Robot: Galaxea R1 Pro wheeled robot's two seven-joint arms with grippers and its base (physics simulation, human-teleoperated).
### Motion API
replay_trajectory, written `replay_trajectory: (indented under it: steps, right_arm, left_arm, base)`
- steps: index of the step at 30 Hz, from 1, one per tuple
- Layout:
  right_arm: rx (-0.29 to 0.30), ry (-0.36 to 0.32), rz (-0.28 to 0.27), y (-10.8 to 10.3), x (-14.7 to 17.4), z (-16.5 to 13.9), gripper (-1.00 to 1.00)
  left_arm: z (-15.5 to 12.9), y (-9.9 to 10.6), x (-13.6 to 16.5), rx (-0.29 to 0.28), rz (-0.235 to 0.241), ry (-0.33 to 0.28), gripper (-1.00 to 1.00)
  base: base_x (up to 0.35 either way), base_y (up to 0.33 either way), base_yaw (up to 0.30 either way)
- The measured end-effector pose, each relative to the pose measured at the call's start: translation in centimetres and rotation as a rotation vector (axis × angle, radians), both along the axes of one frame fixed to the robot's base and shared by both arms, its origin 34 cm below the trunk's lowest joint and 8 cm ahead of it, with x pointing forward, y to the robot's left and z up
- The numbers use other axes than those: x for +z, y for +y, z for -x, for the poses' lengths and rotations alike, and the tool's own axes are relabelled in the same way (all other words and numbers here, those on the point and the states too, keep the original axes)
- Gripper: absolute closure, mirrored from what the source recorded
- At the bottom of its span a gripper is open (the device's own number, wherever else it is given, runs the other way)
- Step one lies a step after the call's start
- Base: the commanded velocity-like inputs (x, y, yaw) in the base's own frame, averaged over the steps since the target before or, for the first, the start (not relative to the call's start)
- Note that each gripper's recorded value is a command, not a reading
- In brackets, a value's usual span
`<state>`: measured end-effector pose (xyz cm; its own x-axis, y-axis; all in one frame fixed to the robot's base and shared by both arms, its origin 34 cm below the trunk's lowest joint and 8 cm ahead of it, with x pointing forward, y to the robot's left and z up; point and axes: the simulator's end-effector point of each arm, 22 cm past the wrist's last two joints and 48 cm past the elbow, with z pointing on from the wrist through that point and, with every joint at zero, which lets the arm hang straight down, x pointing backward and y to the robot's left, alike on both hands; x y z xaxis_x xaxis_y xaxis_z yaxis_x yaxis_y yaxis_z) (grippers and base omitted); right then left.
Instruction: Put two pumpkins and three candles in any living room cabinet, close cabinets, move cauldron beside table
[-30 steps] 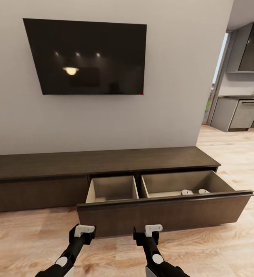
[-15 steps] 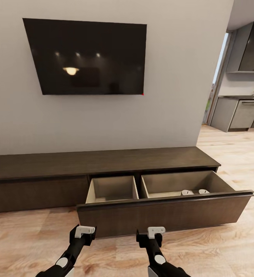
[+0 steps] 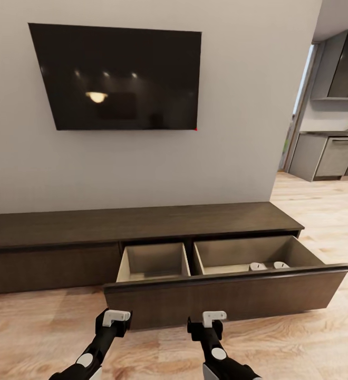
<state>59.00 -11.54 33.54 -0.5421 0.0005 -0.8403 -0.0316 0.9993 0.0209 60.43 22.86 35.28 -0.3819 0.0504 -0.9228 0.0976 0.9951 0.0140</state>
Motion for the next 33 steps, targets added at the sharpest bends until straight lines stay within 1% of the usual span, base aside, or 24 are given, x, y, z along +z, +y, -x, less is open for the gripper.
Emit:
replay_trajectory:
  steps: [18, 26, 33]
  right_arm:
    - [0.002, -0.004, -0.002, 0.23, 0.30, -0.32, -1.00]
    - [0.002, -0.004, -0.002, 0.23, 0.30, -0.32, -1.00]
    - [0.002, -0.004, -0.002, 0.23, 0.30, -0.32, -1.00]
  left_arm:
    - [-0.04, -0.02, 0.04, -0.001, 0.000, -0.001, -1.00]
    - [-0.03, -0.08, 0.04, -0.003, 0.000, -0.001, -1.00]
    - [-0.01, -0.12, 0.05, -0.004, 0.001, -0.001, -1.00]
  base:
    - [0.096, 0.000, 0.000]
    - [0.041, 0.000, 0.000]
    - [0.138, 0.000, 0.000]
